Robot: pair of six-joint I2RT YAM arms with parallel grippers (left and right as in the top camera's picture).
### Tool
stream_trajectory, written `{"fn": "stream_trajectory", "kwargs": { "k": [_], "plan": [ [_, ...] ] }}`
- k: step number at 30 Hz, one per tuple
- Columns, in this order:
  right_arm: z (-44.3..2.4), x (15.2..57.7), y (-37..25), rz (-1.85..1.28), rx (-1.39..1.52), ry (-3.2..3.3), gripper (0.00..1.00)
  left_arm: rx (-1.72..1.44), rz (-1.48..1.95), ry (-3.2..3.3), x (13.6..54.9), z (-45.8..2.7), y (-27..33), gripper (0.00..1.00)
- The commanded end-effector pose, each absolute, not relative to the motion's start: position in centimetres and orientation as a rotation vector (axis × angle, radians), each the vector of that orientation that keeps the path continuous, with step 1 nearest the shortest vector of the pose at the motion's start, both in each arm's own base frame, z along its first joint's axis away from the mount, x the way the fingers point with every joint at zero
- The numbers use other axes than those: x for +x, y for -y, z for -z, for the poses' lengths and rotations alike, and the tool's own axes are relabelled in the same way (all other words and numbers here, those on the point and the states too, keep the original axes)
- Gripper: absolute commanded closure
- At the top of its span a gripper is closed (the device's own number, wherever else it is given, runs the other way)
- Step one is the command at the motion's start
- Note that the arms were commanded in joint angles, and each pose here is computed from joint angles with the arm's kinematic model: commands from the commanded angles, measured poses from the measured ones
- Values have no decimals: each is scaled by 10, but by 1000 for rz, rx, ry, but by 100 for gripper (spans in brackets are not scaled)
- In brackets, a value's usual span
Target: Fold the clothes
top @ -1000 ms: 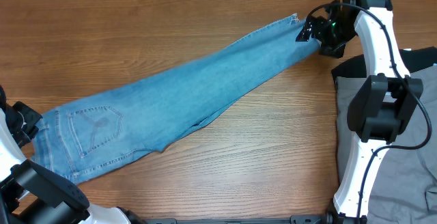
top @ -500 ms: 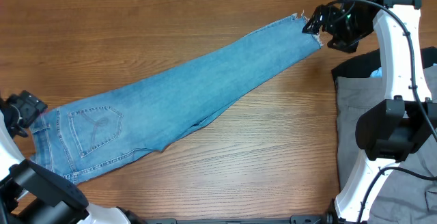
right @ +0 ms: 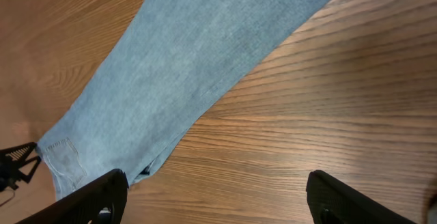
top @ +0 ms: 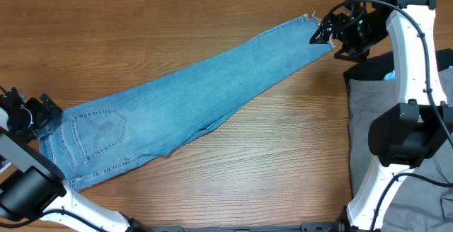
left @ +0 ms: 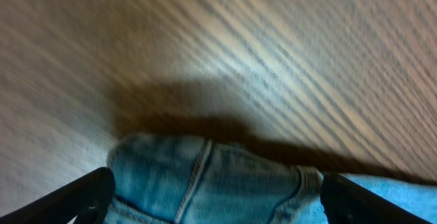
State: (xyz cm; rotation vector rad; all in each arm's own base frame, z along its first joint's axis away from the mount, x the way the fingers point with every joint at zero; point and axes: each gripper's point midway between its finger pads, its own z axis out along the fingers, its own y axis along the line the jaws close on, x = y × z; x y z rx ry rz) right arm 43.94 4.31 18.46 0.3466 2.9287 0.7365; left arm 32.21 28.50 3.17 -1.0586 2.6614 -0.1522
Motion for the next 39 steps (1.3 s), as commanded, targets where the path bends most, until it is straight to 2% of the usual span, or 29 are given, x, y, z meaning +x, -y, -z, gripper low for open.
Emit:
{"fn": "stream_trajectory", "kwargs": {
  "k": [1,5,6,7,8,10,14,17,21,23,29,34,39],
  "plan": [
    [-195,441,-56,-751,272,-2901,13,-979,170,-2662,328,-28,-288,6],
    [-195,442,-64,-747,242,-2899,13,-1042,207,-2641,329,-29,-285,12],
    [-195,444,-64,-747,242,-2890,13,-1060,251,-2632,330,-29,-279,32],
    [-195,446,-64,-745,242,-2884,13,-1057,283,-2629,331,-30,-275,39],
    [-196,448,-64,-744,237,-2874,13,-1054,326,-2624,332,-31,-270,52],
    [-196,453,-62,-731,282,-2861,11,-1050,426,-2615,334,-34,-258,71],
    [-189,455,-49,-620,387,-2877,5,-1050,532,-2608,337,-50,-247,80],
    [-181,450,-51,-601,393,-2911,6,-1007,607,-2593,345,-78,-242,82],
    [-166,443,-59,-585,391,-2963,7,-864,672,-2553,355,-147,-229,80],
    [-157,447,-53,-533,484,-2955,8,-785,639,-2534,356,-184,-217,78],
    [-121,484,-22,-339,562,-2832,10,-567,430,-2506,344,-266,-164,66],
    [-80,502,5,-298,634,-2774,16,-577,226,-2532,316,-301,-124,53],
    [-51,494,0,-348,579,-2845,15,-875,46,-2656,269,-286,-119,47]
  ]
}}
